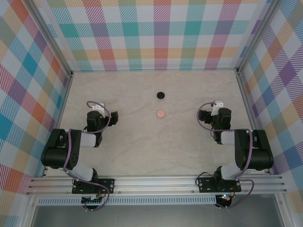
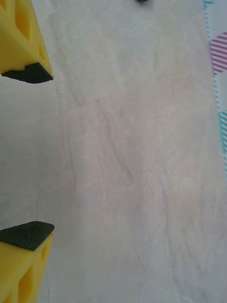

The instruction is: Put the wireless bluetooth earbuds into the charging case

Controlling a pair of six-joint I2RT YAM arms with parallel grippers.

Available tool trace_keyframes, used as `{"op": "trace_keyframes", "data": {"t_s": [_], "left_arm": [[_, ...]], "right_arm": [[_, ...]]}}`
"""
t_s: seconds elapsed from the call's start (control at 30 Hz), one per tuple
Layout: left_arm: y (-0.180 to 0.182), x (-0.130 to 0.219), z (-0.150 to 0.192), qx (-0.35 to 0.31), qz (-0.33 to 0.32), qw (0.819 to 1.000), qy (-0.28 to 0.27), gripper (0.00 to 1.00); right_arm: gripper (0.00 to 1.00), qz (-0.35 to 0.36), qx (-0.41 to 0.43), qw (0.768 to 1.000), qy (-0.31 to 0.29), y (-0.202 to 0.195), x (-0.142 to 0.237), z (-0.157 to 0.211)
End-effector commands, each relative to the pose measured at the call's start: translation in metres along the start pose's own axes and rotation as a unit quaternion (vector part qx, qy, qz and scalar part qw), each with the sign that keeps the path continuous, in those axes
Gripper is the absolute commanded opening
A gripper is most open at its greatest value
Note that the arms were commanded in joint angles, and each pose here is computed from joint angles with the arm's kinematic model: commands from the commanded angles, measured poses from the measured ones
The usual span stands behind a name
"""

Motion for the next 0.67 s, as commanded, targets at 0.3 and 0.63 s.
{"op": "trace_keyframes", "data": {"t_s": [0.3, 0.63], "left_arm": [[0.0027, -0.0036, -0.0045, 0.002, -0.006, 1.000, 0.003, 1.00], [0.0026, -0.0040, -0.0042, 0.003, -0.006, 1.000, 0.005, 1.00]], "right_arm": [[1.00, -0.007, 0.020, 1.000, -0.023, 0.0052, -0.0025, -0.0122], [1.00, -0.008, 0.020, 0.999, -0.024, 0.0054, -0.0025, -0.0124]]}}
Point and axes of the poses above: each hand's point on the last joint's axis, 136 mm out from that joint toward the fingers, its own x axis back along the fingers, its own y axis along the line the jaws close on, z = x × y, the point moved 8 cm from there along x, back along the fingers, and after that the axes turned 6 degrees about -x, right-handed, at the moved point
